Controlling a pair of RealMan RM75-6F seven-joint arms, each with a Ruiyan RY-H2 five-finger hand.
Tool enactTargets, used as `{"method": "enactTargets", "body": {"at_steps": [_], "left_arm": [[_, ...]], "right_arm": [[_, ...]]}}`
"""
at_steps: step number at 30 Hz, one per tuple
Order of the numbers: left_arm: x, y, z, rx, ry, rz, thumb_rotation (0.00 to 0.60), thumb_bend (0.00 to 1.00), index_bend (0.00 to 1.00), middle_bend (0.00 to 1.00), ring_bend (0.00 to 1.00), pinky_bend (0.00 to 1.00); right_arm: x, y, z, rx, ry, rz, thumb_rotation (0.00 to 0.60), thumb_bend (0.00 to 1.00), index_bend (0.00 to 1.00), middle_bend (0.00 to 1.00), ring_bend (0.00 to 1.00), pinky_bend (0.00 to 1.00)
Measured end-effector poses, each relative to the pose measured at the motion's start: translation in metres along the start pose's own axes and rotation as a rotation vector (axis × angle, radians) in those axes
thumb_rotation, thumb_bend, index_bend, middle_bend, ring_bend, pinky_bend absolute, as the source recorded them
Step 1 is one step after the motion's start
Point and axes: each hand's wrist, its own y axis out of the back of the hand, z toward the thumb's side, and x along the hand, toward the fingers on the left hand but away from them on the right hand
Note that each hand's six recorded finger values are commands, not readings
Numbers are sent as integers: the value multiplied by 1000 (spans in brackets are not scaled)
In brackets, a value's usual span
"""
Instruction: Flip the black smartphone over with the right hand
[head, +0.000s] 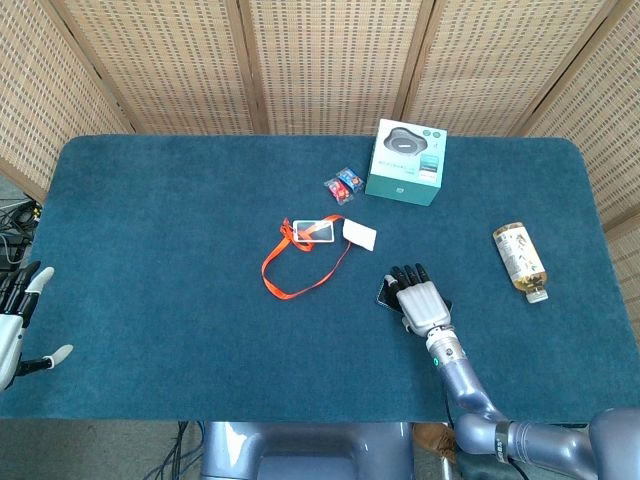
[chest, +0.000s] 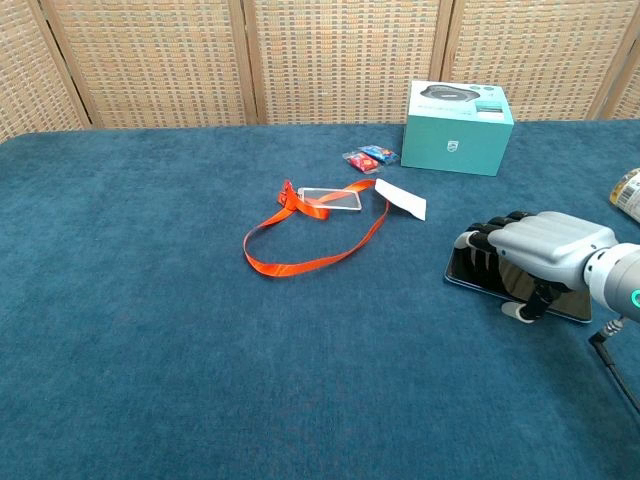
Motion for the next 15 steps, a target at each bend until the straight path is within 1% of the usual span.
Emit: {"method": "enactTargets", "body": {"at_steps": [2,5,8,15], "left_arm": [[0,0,0,0,-1,0,600,0,0,0,0,0],[0,0,0,0,-1,-1,600,0,0,0,0,0],[0,0,0,0,-1,-1,600,0,0,0,0,0],[0,0,0,-3,0,-1,600,0,0,0,0,0]], "right_arm": [[-1,-1,-2,-1,-10,3,600,728,124,204,172,0],[-2,-1,-4,-6,-18,-1,600,787,130,222,200,0],[-2,1,-6,-17,-22,-8,600,816,136,227,209,0],[-5,16,-21,-49,-52,-45,600,872,146,233,222,0]]}}
